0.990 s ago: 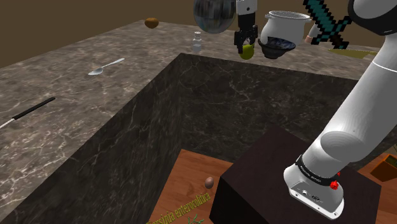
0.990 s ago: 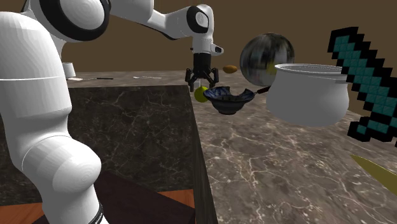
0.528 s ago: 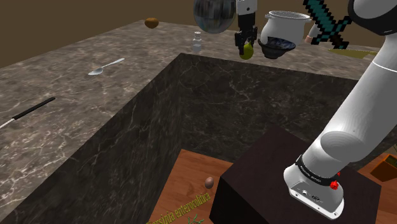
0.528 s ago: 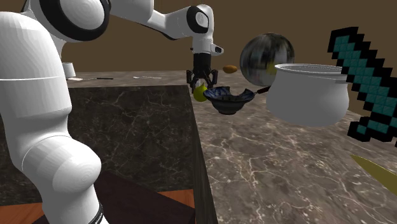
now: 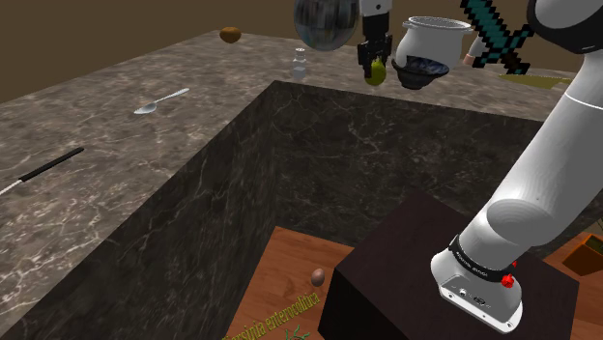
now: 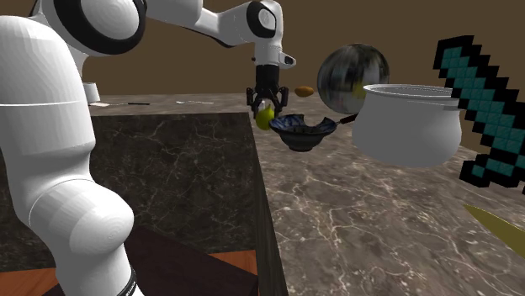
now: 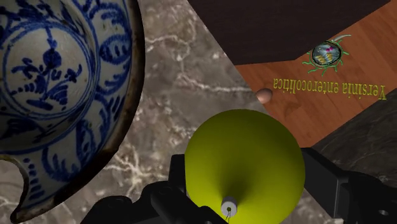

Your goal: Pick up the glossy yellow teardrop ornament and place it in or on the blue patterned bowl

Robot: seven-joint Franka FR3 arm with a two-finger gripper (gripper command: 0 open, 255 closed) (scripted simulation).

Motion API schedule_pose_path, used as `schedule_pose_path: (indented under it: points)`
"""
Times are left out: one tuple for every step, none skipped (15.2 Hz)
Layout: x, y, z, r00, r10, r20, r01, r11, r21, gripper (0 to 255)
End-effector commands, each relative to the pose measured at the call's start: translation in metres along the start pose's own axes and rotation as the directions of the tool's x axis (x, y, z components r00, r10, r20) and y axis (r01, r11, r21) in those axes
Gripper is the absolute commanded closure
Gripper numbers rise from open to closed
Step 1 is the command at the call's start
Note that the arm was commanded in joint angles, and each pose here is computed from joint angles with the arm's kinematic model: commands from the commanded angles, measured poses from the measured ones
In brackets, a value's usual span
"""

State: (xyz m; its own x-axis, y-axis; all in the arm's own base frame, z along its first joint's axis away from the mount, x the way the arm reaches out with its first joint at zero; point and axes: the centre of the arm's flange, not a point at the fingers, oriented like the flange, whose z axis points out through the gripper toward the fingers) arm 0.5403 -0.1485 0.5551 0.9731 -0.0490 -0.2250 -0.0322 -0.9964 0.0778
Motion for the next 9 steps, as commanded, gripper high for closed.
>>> schedule_pose_path:
  points:
    - [-0.003, 0.001, -0.01, 1.0, 0.0, 0.0, 0.0, 1.0, 0.0, 255]
    - [-0.004, 0.001, -0.015, 1.0, 0.0, 0.0, 0.0, 1.0, 0.0, 255]
    - [-0.005, 0.002, -0.02, 1.0, 0.0, 0.0, 0.0, 1.0, 0.0, 255]
    - [-0.006, 0.002, -0.025, 1.0, 0.0, 0.0, 0.0, 1.0, 0.0, 255]
    - [-0.007, 0.002, -0.03, 1.0, 0.0, 0.0, 0.0, 1.0, 0.0, 255]
    - [-0.009, 0.003, -0.036, 1.0, 0.0, 0.0, 0.0, 1.0, 0.0, 255]
    - [-0.01, 0.003, -0.041, 1.0, 0.0, 0.0, 0.0, 1.0, 0.0, 255]
    - [-0.011, 0.004, -0.046, 1.0, 0.0, 0.0, 0.0, 1.0, 0.0, 255]
    - [-0.012, 0.004, -0.051, 1.0, 0.0, 0.0, 0.0, 1.0, 0.0, 255]
